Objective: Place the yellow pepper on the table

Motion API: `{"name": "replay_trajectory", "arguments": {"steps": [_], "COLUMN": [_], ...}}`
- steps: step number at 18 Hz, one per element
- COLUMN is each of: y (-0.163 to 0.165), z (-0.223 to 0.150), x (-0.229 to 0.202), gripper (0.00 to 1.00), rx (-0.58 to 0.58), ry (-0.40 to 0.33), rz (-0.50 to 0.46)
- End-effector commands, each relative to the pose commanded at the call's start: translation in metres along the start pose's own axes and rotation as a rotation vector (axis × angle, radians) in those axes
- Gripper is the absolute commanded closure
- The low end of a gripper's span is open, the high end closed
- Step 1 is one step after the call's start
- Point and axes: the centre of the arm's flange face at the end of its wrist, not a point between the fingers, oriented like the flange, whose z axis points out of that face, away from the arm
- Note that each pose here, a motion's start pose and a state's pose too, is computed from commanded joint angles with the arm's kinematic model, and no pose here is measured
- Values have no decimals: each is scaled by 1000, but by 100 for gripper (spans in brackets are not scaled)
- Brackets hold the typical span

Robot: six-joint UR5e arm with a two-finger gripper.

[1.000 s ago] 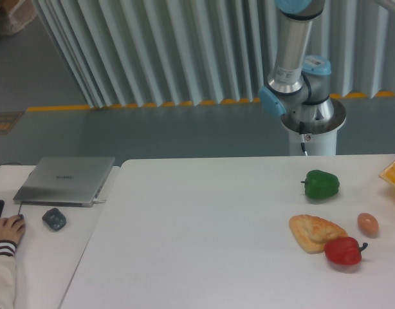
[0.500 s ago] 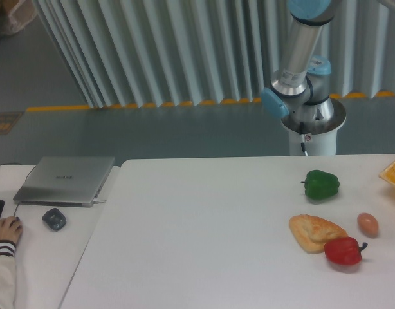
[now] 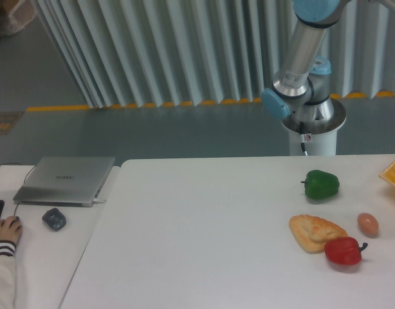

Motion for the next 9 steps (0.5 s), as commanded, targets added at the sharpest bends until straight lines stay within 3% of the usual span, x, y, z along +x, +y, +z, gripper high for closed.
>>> {"name": "replay_trajectory", "arguments": {"steps": [9], "y": [-1], "z": [13], "x": [-3], "gripper": [0], "rx": [1], "ry": [17], "rz": [0]}}
